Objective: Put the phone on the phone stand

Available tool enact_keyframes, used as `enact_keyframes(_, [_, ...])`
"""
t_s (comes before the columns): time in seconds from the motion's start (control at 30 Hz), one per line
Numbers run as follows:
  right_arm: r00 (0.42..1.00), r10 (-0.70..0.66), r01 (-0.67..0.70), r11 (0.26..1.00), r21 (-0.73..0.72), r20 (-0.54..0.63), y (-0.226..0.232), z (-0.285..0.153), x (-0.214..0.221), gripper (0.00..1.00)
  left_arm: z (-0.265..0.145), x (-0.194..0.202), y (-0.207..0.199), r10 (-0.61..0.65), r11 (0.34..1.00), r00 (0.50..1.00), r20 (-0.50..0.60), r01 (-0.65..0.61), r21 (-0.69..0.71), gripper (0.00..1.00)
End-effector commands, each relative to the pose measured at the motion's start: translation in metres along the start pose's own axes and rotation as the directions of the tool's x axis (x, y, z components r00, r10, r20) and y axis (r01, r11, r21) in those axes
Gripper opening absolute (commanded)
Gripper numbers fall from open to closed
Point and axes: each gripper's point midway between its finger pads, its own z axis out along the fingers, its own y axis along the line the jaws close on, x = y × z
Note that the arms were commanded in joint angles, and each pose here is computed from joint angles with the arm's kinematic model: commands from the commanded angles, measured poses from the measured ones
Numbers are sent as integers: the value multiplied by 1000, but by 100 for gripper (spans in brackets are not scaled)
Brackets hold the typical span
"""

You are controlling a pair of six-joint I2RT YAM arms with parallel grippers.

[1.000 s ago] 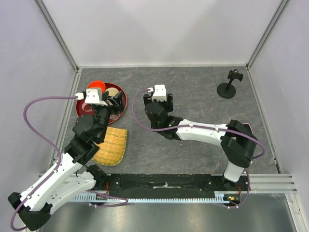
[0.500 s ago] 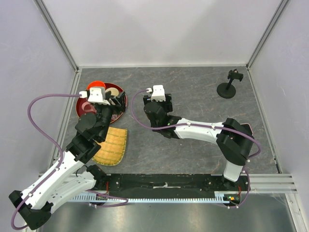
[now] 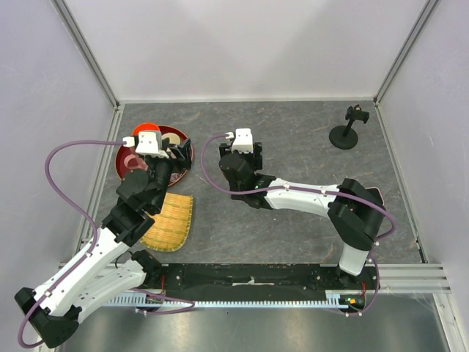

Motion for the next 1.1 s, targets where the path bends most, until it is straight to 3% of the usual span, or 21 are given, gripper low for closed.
enact_keyframes(0.0, [996,82,-83,996,20,26,3,4,-13,0,2,-24,-5,-65,998,997,52,64,16,66])
enact_keyframes(0.4, [998,68,-68,996,61,1,-4,0,1,12,2,-24,-5,-70,997,996,51,69,19,66])
enact_keyframes(0.47, [998,59,-59,997,57,-3,-3,-1,2,20,1,-25,-6,-71,997,996,50,70,22,65])
enact_keyframes(0.67, [999,28,-27,999,31,-33,3,-3,-2,65,0,-27,-5,-74,997,996,56,73,19,65])
enact_keyframes(0.73, [999,27,-26,999,26,-42,2,-5,-6,87,0,-26,-5,-74,997,996,55,73,18,66])
enact_keyframes(0.8, [999,30,-29,999,17,-45,1,-7,-12,98,0,-27,-5,-75,997,996,55,74,22,65])
enact_keyframes(1.07, [998,49,-50,998,-28,-36,-11,-22,-43,98,-3,-31,-4,-83,996,994,67,82,22,65])
